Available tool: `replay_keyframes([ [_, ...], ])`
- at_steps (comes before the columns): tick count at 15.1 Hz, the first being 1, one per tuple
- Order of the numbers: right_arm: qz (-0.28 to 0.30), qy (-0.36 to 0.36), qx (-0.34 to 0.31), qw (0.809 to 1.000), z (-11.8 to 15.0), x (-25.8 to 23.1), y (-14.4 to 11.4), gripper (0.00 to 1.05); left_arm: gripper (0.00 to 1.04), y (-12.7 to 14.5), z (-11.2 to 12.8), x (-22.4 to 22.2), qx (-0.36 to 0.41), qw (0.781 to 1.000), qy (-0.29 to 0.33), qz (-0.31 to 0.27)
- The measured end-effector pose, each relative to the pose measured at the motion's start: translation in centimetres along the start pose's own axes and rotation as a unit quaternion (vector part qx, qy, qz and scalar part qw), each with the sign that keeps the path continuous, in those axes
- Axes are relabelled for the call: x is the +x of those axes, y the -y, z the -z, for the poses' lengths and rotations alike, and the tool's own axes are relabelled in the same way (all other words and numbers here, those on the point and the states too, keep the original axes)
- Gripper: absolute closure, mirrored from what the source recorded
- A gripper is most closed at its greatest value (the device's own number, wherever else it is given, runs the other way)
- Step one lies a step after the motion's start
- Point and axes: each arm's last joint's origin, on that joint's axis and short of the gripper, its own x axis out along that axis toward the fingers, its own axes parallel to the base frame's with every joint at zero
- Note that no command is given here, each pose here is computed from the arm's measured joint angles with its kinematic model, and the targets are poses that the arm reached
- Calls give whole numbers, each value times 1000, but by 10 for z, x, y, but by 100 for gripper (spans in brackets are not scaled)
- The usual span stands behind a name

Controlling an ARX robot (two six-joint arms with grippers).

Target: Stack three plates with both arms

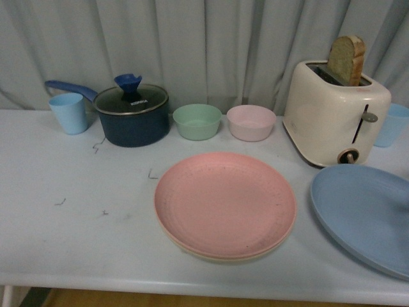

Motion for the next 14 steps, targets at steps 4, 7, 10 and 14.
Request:
replay_keyframes([
  [4, -24, 16, 11, 1000, 4, -15, 4, 102, 7, 0, 0, 0, 0, 1000, 0, 0],
  [7, -35, 29, 27, 999, 20, -45, 9, 102, 7, 0, 0, 0, 0, 1000, 0, 0],
  [10, -28, 70, 26, 997, 32, -100, 19, 102, 7, 0, 0, 0, 1, 1000, 0, 0],
  [14, -70, 168, -19, 983, 28, -177, -6, 102, 7, 0, 0, 0, 1, 1000, 0, 0],
])
